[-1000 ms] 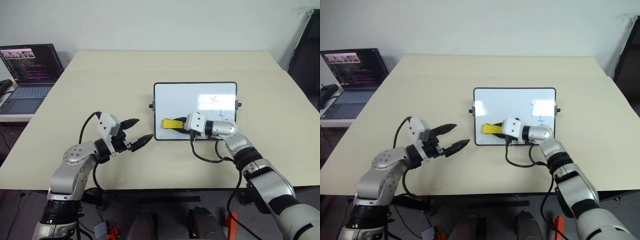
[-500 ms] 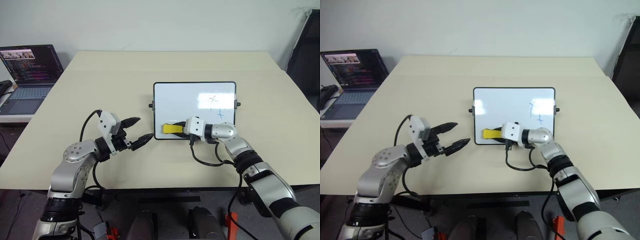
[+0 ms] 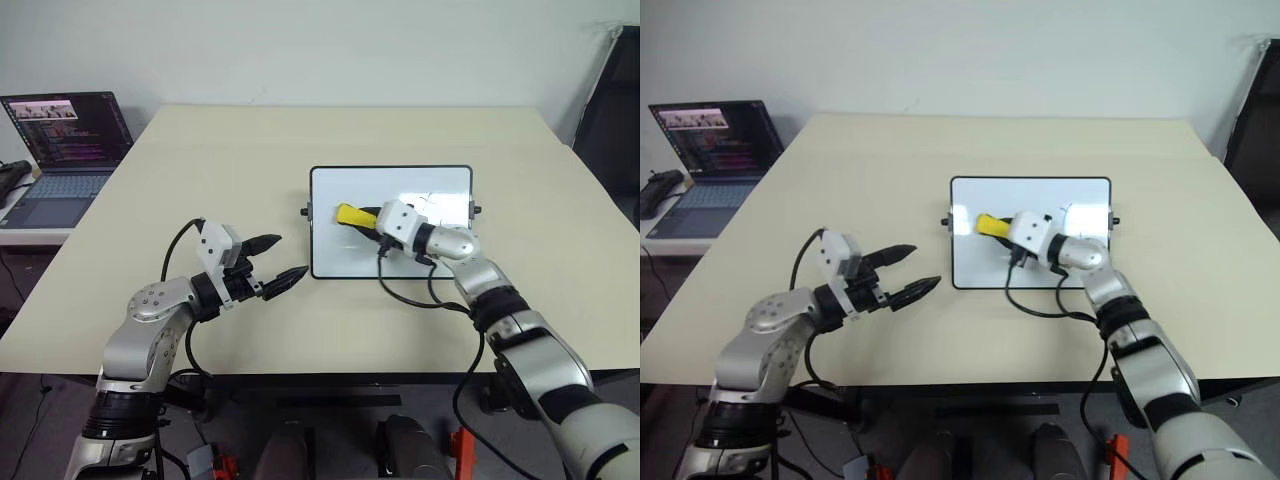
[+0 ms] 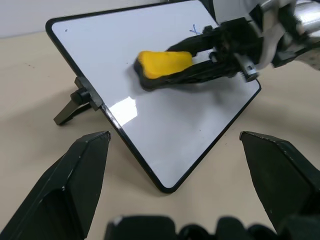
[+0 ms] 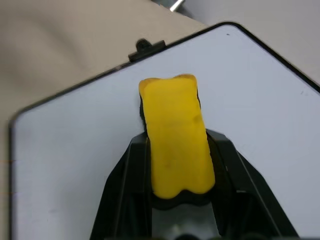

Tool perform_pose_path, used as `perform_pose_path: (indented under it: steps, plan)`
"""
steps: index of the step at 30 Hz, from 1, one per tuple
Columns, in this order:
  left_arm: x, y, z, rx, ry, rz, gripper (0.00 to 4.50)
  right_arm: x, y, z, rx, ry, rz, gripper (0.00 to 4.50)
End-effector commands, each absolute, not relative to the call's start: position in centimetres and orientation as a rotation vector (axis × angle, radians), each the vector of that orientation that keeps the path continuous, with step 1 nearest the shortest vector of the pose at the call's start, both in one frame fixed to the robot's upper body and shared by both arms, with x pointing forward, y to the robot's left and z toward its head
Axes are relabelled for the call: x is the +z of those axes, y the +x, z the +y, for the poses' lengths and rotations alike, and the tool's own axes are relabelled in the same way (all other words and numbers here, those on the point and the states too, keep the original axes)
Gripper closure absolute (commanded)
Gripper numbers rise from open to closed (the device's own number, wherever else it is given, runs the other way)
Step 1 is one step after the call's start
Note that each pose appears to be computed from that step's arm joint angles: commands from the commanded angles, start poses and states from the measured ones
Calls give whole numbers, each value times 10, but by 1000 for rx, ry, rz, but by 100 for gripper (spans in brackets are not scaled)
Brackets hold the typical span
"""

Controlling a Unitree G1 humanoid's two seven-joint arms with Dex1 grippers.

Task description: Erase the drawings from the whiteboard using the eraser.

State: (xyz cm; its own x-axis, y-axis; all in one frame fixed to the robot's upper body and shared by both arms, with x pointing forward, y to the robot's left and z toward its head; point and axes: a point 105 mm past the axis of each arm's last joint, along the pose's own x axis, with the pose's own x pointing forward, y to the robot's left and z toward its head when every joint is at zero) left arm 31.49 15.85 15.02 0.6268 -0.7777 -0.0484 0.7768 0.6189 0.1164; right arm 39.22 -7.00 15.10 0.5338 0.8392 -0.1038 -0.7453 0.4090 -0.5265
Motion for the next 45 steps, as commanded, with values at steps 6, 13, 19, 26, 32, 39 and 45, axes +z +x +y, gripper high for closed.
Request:
perform_pose_path:
  steps: [6,13,19,26,32,39,45]
  plan:
    - [197,314,163,-926,260,-114,0,249,332,-131,1076,-502,-211,340]
    - [207,320,173,-924,314,-106,0,238,313,-239,830,-705,99,340]
    - [208,321,170,-950,329,-97,0,238,307,-256,780,-746,134,340]
    - [215,321,168,-956,342,-111,0,238,307,-259,770,-759,145,340]
    - [213,321,160,-976,331,-116,0,237,310,-261,769,-760,147,340]
    - [218,324,159,-968,326,-140,0,236,311,-261,769,-759,148,340]
    - [215,324,158,-973,319,-137,0,250,325,-239,744,-648,-61,340]
